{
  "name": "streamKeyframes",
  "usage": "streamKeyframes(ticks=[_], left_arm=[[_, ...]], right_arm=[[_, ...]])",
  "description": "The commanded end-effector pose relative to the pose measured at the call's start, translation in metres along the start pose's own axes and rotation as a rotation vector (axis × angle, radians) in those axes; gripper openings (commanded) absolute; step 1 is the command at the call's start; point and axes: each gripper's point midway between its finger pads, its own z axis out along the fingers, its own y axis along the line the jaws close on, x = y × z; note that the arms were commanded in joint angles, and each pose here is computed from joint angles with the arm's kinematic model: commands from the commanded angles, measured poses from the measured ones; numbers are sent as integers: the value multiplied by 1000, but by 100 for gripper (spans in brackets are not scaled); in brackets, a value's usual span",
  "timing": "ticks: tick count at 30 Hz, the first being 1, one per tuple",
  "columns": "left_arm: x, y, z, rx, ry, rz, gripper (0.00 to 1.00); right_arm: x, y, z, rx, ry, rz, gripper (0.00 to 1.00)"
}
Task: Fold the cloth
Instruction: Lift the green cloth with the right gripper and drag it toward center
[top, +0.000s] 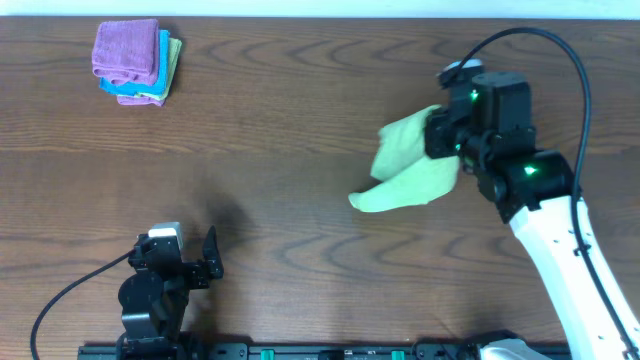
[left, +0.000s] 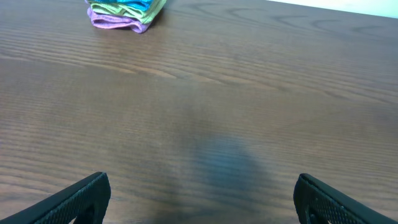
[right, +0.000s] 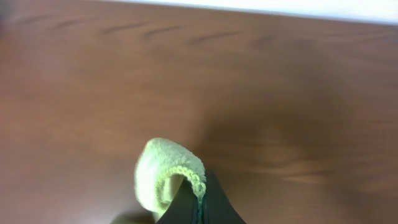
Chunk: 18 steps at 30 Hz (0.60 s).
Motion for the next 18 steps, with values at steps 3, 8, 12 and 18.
streamKeyframes(ticks=[3,8,12,18], left_arm=[[6,3,2,-15,10,8,95],[6,3,2,-15,10,8,95],[6,3,2,-15,10,8,95],[6,3,2,-15,10,8,95]], right_arm=[[-23,-60,-6,267,-87,26,1],[-32,9,-4,-28,-113,-23,1],[-11,105,-12,-352,-57,-130,1],[76,240,-40,-761,151,-393,70]])
